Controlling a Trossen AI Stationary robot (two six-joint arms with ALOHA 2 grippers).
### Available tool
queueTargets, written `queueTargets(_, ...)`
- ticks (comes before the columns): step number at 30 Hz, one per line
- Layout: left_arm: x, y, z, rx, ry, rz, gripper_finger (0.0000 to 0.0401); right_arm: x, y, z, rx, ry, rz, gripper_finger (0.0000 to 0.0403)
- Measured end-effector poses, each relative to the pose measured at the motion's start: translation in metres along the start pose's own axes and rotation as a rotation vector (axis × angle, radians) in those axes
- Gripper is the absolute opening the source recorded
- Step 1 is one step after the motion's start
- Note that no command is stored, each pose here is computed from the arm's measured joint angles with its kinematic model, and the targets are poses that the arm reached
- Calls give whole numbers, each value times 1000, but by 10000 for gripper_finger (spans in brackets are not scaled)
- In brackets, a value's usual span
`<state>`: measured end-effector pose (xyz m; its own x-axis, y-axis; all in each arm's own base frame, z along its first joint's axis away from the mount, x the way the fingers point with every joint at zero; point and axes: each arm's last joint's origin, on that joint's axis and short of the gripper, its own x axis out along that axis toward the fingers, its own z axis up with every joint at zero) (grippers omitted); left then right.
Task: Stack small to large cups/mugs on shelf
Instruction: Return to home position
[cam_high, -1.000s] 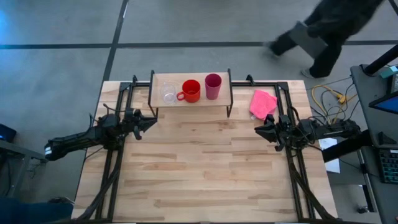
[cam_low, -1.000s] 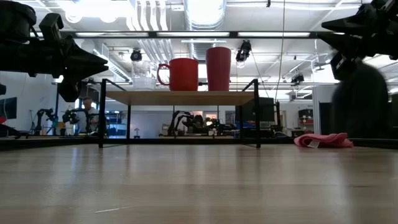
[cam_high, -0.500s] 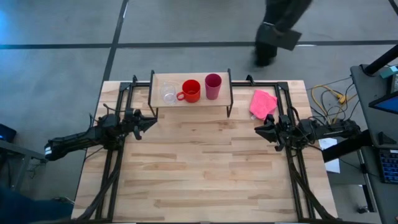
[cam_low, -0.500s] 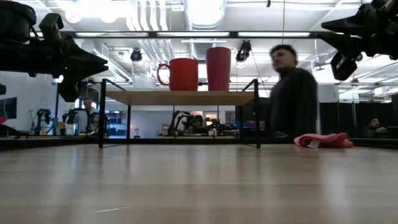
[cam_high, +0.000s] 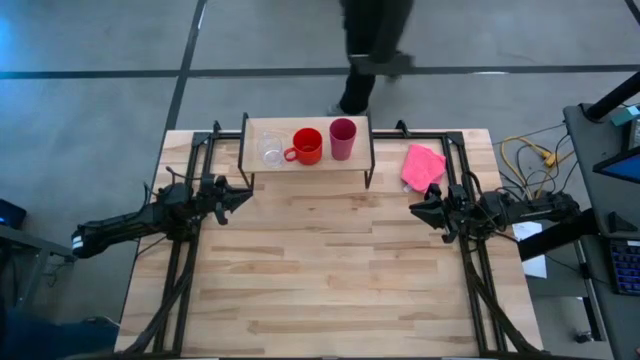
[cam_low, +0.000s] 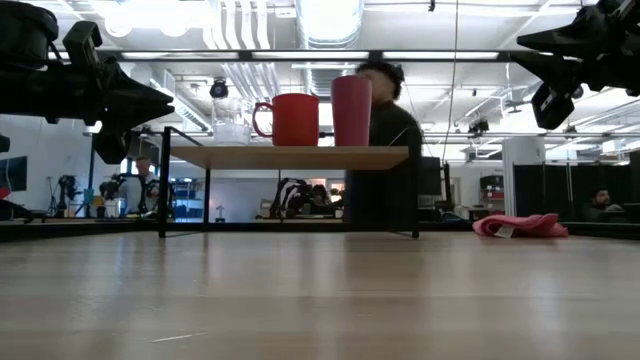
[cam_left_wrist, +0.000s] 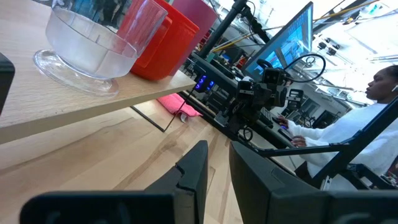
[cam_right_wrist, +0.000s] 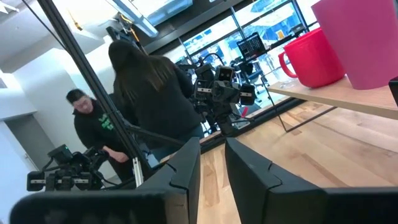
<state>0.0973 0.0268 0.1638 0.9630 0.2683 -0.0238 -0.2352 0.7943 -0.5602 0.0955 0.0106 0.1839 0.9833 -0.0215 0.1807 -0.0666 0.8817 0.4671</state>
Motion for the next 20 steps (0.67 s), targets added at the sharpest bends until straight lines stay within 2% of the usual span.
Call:
queueTargets(12, 0, 0, 0, 0, 0, 0, 52, 0, 0, 0, 0, 0, 0, 79)
queueTargets(20, 0, 0, 0, 0, 0, 0, 52, 0, 0, 0, 0, 0, 0, 71)
